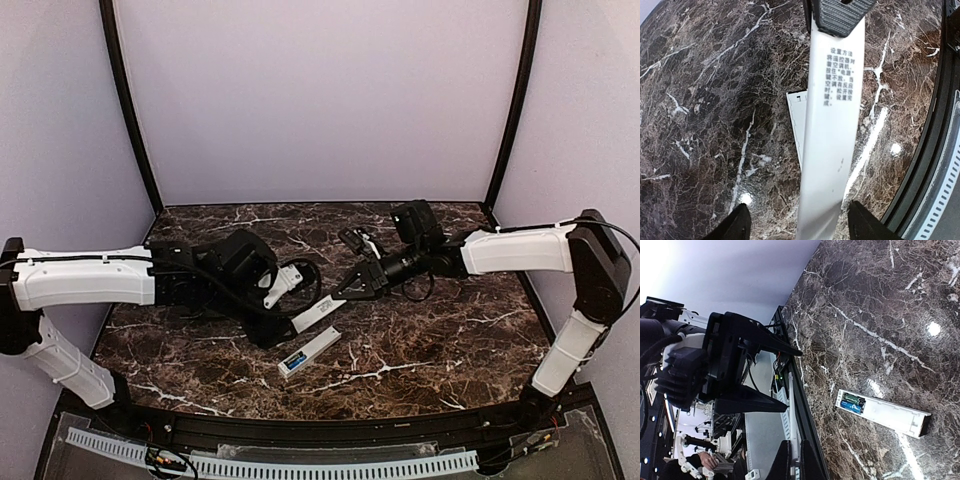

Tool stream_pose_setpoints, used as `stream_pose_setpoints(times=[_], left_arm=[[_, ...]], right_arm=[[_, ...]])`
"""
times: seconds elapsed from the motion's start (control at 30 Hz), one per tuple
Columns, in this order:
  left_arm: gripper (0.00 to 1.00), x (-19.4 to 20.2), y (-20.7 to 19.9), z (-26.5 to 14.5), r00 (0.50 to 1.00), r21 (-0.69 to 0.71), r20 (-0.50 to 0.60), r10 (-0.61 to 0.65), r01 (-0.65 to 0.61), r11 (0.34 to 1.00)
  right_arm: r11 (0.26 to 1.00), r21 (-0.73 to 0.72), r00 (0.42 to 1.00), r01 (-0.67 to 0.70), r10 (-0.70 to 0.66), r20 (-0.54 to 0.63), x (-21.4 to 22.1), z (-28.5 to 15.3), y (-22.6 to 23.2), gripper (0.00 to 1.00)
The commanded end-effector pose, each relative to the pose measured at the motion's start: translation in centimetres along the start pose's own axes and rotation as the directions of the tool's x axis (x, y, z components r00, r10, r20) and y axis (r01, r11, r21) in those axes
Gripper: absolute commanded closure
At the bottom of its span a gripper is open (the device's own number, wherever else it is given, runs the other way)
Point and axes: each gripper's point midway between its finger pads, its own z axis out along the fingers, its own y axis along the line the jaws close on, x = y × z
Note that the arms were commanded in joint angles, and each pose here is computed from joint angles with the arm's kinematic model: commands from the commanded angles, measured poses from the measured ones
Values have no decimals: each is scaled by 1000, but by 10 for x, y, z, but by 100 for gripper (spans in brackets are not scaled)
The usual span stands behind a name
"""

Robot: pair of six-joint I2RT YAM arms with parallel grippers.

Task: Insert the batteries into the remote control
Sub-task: Pass from the right arm to the left

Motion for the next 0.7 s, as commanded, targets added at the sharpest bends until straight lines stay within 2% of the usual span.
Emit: stream_pose_setpoints(times=[0.0, 0.33, 0.47, 0.5, 0.57, 0.67], left_arm=[[37, -5, -11, 4, 999, 42, -18, 29, -28, 999], [54, -10, -22, 25, 998, 78, -51, 45, -41, 996], [67, -7, -22, 29, 997, 76, -70, 27, -22, 997], [68, -6, -22, 30, 997, 78, -74, 21, -15, 997], [71, -3, -24, 31, 996, 89, -85, -2, 10, 996], [73, 2, -30, 32, 993, 119, -99, -64, 75, 990]], right_arm=[[998, -62, 1000, 0, -1, -17, 0, 3, 5, 100], [996, -86, 999, -24, 21, -39, 4, 8, -1, 100], [996, -89, 999, -29, 25, -43, 5, 9, -5, 100], [996, -87, 999, -31, 27, -43, 5, 9, -7, 97], [997, -74, 999, -37, 34, -32, 3, 7, -13, 75], [998, -44, 999, -53, 53, 4, -3, -3, -28, 55]])
